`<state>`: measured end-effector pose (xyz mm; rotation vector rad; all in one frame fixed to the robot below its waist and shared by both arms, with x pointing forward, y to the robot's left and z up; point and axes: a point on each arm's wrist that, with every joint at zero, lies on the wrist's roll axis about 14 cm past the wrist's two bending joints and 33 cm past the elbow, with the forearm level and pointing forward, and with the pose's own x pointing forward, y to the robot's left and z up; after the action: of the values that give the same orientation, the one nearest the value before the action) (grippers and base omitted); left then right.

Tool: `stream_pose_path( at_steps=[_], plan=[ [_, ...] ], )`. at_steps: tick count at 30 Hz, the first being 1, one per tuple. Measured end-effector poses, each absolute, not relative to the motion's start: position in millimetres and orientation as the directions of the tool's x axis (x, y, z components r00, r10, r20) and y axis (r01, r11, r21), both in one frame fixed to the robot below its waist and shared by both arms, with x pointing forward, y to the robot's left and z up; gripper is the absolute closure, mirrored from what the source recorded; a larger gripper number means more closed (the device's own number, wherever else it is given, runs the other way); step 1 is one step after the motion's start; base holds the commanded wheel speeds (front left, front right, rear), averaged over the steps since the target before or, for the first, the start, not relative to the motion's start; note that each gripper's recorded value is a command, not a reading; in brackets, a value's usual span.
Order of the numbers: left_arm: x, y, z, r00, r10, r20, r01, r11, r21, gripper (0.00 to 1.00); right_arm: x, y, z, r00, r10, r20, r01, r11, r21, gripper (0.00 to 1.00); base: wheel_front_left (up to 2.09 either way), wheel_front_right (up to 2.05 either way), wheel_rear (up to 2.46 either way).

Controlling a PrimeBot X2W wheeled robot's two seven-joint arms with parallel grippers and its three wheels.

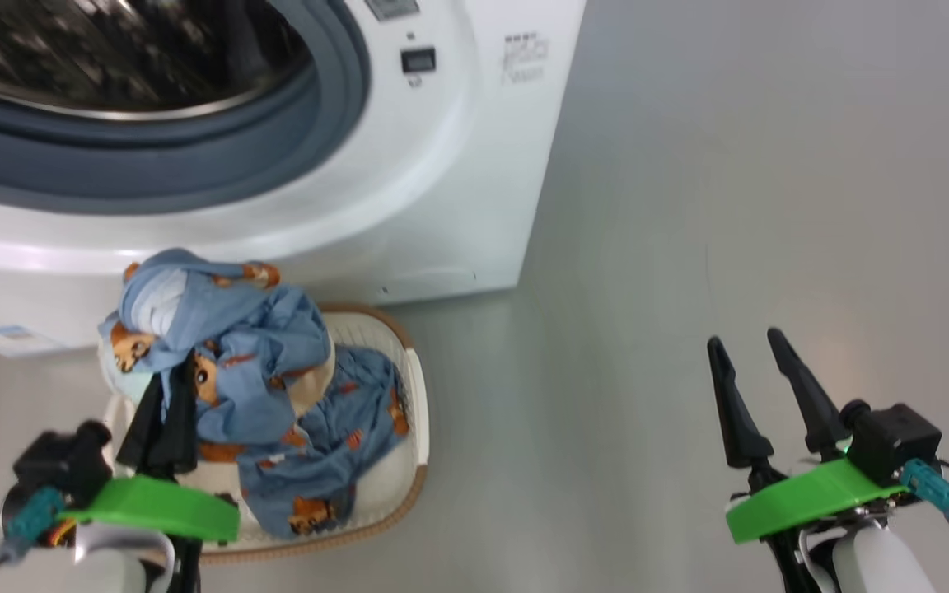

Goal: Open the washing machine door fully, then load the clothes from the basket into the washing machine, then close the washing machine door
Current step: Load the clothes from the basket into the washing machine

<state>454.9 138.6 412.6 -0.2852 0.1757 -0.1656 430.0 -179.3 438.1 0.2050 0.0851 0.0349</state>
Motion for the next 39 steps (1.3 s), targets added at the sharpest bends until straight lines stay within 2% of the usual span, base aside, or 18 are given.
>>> stream_pose_path(
  at_steps=[12, 22, 31, 39],
  plan=[
    [405.8, 165.8, 482.9, 0.995, -0.102, 0.024, 0.104, 0.982, -0.160, 1.00, 401.5, -173.3, 475.2, 0.998, 0.064, 0.002, -0.063, 0.978, 0.201, 0.00, 0.00, 0.00, 0.00],
    [367.4, 189.6, 516.5, 0.993, -0.017, 0.116, 0.032, 0.991, -0.131, 1.00, 379.1, -174.0, 498.1, 0.996, 0.064, 0.062, -0.075, 0.978, 0.195, 0.00, 0.00, 0.00, 0.00],
    [347.1, 192.2, 518.9, 0.992, 0.000, 0.124, 0.017, 0.990, -0.139, 1.00, 356.8, -186.2, 501.9, 0.997, 0.028, 0.074, -0.041, 0.981, 0.189, 0.00, 0.00, 0.00, 0.00],
    [342.4, 192.6, 517.4, 0.993, 0.006, 0.118, 0.010, 0.990, -0.138, 1.00, 352.7, -189.6, 503.0, 0.997, 0.018, 0.078, -0.032, 0.982, 0.187, 0.00, 0.00, 0.00, 0.00]
  ],
)
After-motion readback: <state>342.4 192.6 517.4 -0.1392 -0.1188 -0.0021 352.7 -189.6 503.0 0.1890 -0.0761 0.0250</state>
